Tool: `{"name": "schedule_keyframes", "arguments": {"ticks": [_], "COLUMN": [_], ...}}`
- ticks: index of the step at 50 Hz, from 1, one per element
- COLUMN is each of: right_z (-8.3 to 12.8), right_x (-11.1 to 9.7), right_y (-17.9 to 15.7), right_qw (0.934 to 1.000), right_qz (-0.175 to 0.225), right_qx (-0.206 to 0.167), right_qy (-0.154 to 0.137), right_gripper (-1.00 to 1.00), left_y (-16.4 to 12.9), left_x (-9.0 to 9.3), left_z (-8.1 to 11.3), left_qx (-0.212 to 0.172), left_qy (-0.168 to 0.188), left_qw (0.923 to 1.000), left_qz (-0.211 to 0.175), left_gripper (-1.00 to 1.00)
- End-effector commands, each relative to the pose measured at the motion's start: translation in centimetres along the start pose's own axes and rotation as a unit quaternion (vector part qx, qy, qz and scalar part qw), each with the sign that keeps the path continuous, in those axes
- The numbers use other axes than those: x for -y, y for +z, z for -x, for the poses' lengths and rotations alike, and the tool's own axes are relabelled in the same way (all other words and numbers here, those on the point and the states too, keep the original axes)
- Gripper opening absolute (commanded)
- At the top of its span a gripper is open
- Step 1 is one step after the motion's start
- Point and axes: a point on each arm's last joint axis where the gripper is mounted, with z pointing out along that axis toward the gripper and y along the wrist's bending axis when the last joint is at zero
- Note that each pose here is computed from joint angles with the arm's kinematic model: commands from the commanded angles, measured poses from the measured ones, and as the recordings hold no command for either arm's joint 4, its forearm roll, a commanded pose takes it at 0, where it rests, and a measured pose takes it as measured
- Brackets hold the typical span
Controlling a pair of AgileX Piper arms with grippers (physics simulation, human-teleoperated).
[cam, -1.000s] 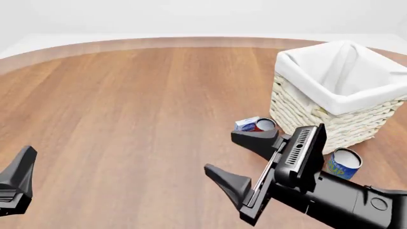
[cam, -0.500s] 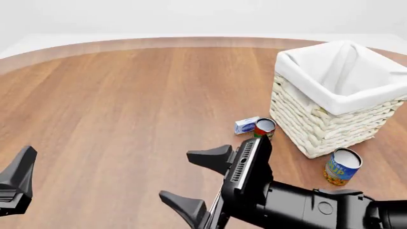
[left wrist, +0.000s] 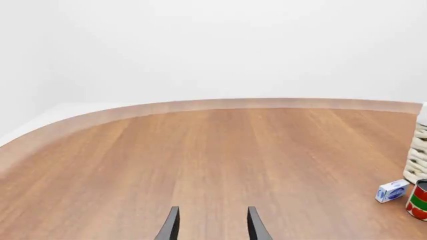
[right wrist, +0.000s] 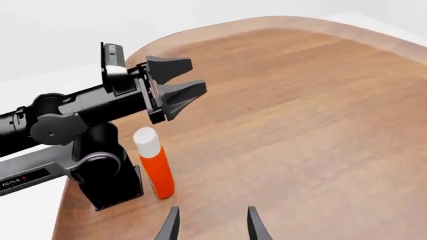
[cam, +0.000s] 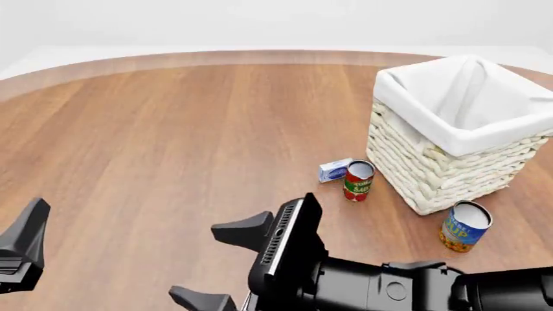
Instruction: Pick up the ketchup, and put it in the basket.
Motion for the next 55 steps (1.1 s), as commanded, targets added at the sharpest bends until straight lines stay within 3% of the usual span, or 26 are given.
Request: {"name": "schedule_keyframes", "arguments": {"ticks": [1, 37, 55], "right_z": [0.4, 0.4, 0.1], "right_x": [-1.2, -5.8, -7.0], "right_y": [1.1, 4.6, 5.9], "right_qw": [0.9998, 0.9949, 0.9927], "right_qz": [0.019, 0.082, 0.094], "right_qx": [-0.003, -0.032, -0.042], "right_qy": [0.005, 0.048, 0.062], "right_gripper": [1.00, 1.00, 1.00], "left_y": [0.0, 0.0, 0.0], "left_x": [0.0, 0.0, 0.0], "left_z": [0.0, 0.0, 0.0], "left_qx": [0.000, 0.000, 0.000], "left_qy": [0.000, 0.000, 0.000], "left_qw": [1.0000, 1.0000, 1.0000], "left_qz": [0.000, 0.000, 0.000], "left_gripper": [1.00, 1.00, 1.00]}}
